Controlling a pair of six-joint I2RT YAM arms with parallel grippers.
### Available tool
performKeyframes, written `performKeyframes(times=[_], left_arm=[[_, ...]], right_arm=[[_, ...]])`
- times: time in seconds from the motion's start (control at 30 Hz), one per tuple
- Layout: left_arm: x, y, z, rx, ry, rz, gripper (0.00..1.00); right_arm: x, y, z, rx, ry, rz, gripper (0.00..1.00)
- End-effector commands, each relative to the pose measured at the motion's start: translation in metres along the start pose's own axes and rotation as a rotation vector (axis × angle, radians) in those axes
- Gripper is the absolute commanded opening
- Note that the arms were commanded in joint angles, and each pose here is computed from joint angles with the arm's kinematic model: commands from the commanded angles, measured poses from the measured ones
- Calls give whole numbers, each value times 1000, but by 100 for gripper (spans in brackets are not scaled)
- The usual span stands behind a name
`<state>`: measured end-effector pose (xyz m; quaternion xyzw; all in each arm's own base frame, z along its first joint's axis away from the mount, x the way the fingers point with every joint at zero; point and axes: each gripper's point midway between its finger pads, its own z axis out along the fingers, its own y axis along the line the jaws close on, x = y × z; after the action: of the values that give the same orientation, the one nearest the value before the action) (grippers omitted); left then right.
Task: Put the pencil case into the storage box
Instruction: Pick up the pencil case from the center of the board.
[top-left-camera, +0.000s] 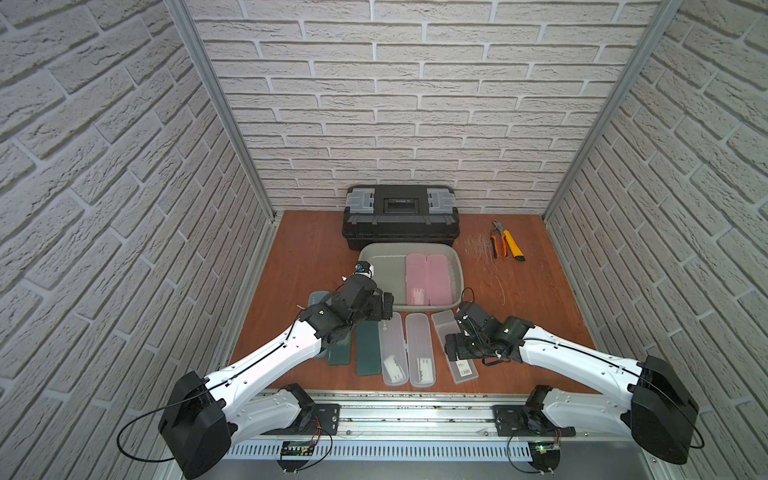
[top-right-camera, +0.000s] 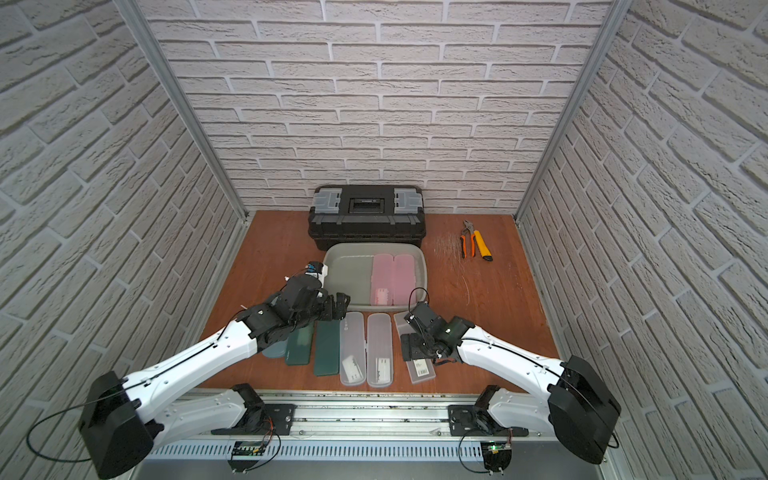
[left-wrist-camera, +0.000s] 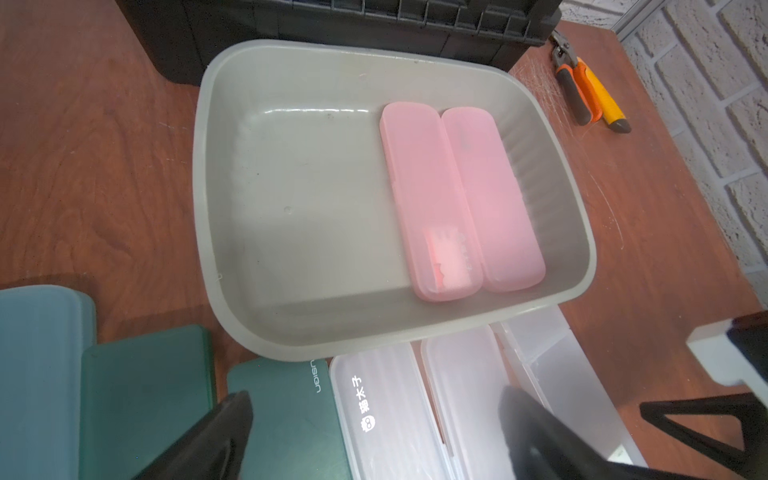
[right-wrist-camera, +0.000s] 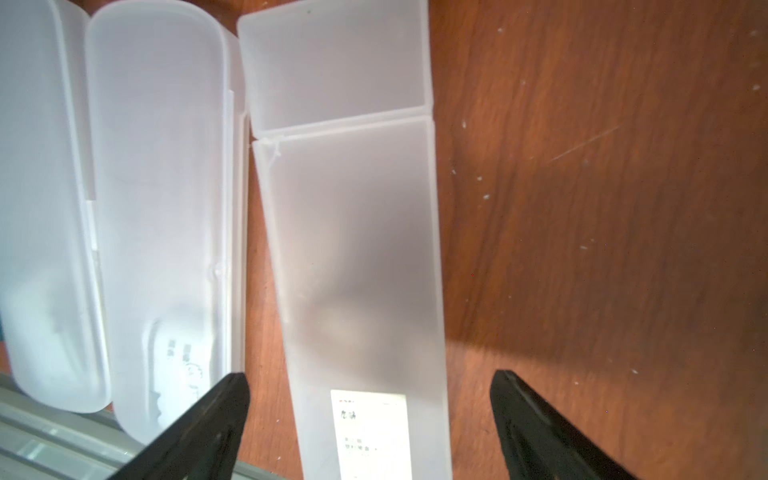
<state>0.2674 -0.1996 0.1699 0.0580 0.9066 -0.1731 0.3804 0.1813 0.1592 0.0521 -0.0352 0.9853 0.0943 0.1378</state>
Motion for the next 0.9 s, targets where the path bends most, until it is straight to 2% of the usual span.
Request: performKeyframes(times=[0.0, 0.2, 0.57, 0.87], left_arm=[[-10, 4, -11, -16, -64, 11, 99], [-4, 18, -21, -53, -76, 4, 98], [-3, 15, -20, -37, -71, -14, 98], [-12, -2, -19, 0, -62, 7, 98]], right_arm=[[14, 4, 7, -33, 38, -10, 96], [22, 0, 15, 4, 63, -38, 96], [32, -8, 28, 130, 115, -67, 93], [43, -18, 36, 204, 126, -66, 82]])
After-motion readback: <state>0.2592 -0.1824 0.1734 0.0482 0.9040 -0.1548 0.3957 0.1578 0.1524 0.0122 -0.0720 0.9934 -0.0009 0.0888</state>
